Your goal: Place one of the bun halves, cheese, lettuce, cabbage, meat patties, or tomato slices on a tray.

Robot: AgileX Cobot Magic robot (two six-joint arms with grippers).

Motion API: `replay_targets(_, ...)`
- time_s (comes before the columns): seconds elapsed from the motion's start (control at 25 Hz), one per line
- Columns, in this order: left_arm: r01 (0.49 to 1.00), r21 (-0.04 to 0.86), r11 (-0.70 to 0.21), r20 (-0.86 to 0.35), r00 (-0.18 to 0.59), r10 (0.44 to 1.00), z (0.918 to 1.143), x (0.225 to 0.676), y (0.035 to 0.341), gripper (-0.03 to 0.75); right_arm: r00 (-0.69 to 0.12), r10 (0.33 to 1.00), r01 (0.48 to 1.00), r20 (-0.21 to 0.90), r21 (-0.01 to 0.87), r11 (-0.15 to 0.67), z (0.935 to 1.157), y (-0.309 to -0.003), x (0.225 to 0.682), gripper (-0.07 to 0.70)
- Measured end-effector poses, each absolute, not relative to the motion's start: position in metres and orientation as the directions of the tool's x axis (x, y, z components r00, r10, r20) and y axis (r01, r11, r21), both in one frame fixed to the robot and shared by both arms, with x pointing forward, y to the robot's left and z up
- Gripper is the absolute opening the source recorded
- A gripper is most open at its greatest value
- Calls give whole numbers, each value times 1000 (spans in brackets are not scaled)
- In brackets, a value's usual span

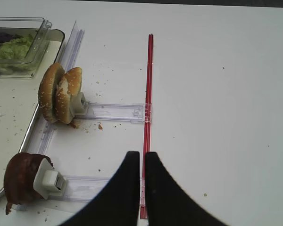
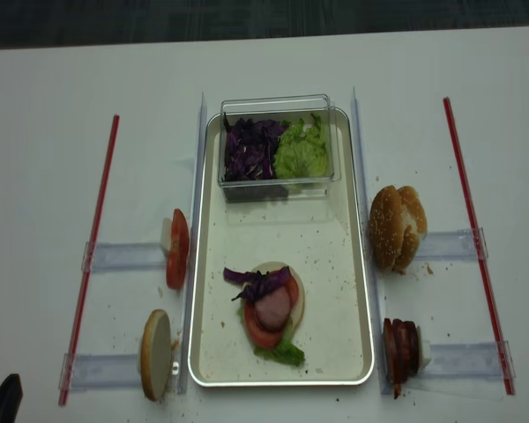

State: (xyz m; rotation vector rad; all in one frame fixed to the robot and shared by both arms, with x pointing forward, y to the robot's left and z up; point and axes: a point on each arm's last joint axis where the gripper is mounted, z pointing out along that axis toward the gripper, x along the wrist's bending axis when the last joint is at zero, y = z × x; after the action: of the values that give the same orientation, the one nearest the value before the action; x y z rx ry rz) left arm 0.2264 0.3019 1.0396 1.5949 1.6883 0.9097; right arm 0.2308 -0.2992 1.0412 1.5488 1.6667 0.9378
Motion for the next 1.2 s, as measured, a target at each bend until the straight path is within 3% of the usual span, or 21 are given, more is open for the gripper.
replay_targets(1.2,558,829,26,11,-63,998,1040,226,302,493,-73,997,518,0,855,38,1041,-299,231,679)
